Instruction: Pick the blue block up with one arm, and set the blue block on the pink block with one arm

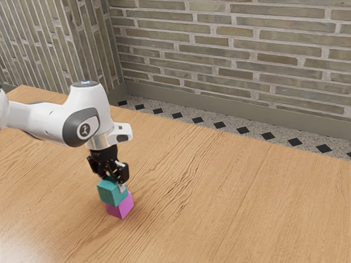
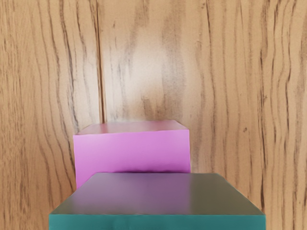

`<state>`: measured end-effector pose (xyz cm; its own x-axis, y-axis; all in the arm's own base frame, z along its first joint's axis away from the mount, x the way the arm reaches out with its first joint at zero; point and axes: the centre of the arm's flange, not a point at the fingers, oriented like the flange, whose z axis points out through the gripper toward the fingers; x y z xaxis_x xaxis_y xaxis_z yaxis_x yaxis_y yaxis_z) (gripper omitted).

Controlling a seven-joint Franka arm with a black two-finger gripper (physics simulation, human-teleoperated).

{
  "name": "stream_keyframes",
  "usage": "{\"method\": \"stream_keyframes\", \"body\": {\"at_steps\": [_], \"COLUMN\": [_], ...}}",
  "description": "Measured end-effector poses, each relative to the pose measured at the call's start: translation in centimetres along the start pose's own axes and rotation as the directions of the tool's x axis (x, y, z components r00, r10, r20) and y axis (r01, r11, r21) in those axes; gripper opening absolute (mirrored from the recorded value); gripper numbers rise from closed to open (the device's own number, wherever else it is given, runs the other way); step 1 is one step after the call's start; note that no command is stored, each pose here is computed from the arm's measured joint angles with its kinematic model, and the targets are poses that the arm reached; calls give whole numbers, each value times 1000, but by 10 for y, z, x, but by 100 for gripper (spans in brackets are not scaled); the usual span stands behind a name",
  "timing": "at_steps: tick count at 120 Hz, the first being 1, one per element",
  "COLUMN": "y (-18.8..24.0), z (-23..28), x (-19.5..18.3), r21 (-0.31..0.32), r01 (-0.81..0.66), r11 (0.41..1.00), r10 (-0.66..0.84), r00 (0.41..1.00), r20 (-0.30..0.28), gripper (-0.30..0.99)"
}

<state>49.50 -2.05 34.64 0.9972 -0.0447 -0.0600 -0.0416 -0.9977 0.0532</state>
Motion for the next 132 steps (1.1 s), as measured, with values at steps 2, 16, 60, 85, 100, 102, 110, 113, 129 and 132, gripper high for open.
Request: {"method": "stream_keyframes", "body": {"at_steps": [2, 16, 60, 85, 100, 102, 110, 113, 129, 132], "y": [0, -2, -8, -11, -9, -8, -6, -5, -1, 0], "z": [1, 1, -3, -8, -1, 0, 2, 2, 3, 4], "x": [1, 8, 16, 9, 5, 4, 4, 4, 4, 3], "r21": [0, 9, 31, 53, 56, 56, 57, 57, 58, 58], "r01": [1, 0, 32, 58, 68, 68, 71, 71, 74, 75], "r11": [1000, 1000, 999, 997, 996, 996, 996, 996, 996, 996], "r10": [-1, 0, -31, -56, -66, -67, -69, -69, -72, -73], "r00": [1000, 1000, 999, 997, 997, 997, 997, 997, 997, 997], "r20": [-1, -12, -31, -45, -32, -31, -30, -30, -32, -32], "gripper": [37, 37, 34, 34, 34, 34, 34, 34, 34, 34]}}
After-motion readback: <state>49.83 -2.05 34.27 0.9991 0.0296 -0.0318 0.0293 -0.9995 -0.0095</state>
